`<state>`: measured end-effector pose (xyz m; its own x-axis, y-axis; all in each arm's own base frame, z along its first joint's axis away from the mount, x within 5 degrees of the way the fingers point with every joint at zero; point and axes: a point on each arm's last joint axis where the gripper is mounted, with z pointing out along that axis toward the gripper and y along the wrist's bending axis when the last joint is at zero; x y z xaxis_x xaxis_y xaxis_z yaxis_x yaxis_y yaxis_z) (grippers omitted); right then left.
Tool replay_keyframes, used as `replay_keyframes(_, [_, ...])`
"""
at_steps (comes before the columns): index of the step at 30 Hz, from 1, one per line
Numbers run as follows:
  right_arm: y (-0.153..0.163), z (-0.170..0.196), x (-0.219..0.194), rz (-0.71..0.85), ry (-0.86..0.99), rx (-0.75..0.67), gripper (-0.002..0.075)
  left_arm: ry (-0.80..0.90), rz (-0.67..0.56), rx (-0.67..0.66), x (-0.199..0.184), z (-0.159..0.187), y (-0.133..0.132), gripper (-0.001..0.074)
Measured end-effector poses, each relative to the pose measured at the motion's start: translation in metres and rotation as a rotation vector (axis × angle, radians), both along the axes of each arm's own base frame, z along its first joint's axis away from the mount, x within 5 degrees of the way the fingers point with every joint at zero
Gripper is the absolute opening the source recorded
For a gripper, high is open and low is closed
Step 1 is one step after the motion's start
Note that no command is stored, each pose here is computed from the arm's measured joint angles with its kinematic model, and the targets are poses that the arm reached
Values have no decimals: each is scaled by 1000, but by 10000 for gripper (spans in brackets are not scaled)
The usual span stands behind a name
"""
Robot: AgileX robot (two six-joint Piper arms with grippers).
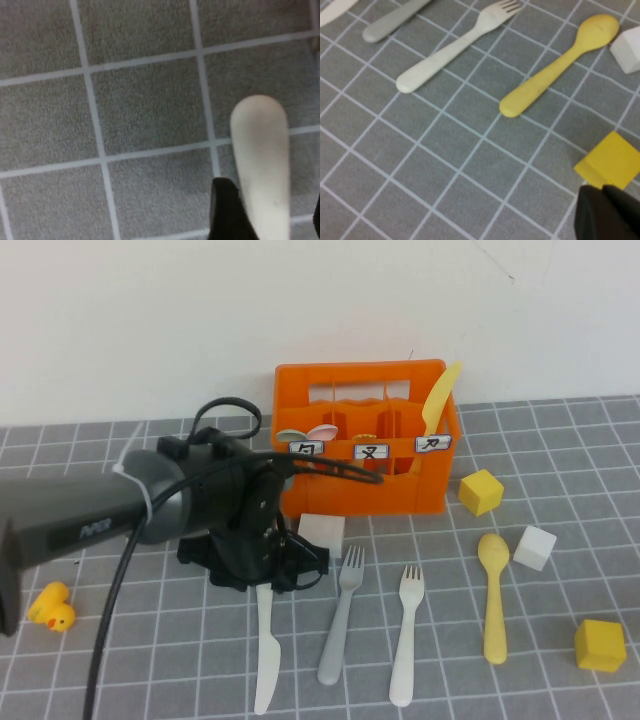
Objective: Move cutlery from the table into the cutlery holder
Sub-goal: Pick up the knife
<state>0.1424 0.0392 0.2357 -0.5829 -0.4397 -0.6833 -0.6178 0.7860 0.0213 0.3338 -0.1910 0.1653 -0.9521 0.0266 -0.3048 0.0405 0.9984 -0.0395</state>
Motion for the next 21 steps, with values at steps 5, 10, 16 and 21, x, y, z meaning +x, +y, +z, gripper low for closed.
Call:
replay_keyframes(5, [0,0,0,2,5,6,-3,22,-8,29,2,-13,0,340])
replay_keyframes(10, [1,0,0,2,5,7,-3,18,-12,35,3,-13,0,339])
replay_keyframes(16, [1,0,0,2,4,9,-3,15,-21,52,4,-13,1,245])
replay_keyframes(21, [1,0,0,2,4,11,-3,19,-23,65,4,-14,1,142])
